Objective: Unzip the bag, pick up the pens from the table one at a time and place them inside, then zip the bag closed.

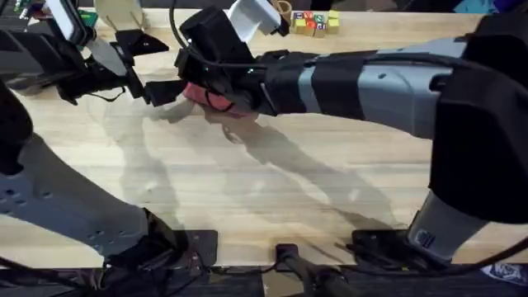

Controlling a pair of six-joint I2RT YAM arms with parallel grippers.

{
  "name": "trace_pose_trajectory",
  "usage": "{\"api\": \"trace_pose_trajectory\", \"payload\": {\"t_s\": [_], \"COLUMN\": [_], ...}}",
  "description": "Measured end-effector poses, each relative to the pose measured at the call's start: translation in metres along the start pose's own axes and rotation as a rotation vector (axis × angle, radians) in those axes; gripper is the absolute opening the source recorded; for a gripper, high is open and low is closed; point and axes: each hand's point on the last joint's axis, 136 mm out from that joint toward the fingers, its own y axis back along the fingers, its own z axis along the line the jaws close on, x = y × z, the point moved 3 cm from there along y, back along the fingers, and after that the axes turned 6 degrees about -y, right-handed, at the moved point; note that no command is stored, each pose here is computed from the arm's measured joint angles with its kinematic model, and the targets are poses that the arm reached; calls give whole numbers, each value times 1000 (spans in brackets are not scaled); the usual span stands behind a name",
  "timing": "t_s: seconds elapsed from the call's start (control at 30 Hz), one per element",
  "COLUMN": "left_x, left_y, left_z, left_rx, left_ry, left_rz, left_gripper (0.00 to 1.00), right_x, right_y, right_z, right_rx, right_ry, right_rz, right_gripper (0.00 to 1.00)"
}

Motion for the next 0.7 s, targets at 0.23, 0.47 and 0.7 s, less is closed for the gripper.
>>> {"api": "trace_pose_trajectory", "payload": {"t_s": [0.23, 0.47, 0.7], "left_x": [8, 2, 2], "left_y": [-9, -22, -24], "left_z": [-4, -8, -9], "left_rx": [20, 53, 58], "left_ry": [35, 20, 23], "left_rz": [-41, -64, -58], "left_gripper": [993, 997, 730], "right_x": [0, 0, 0], "right_y": [0, 0, 0], "right_z": [0, 0, 0], "right_rx": [0, 0, 0], "right_ry": [0, 0, 0], "right_rz": [0, 0, 0], "right_gripper": [31, 31, 31]}}
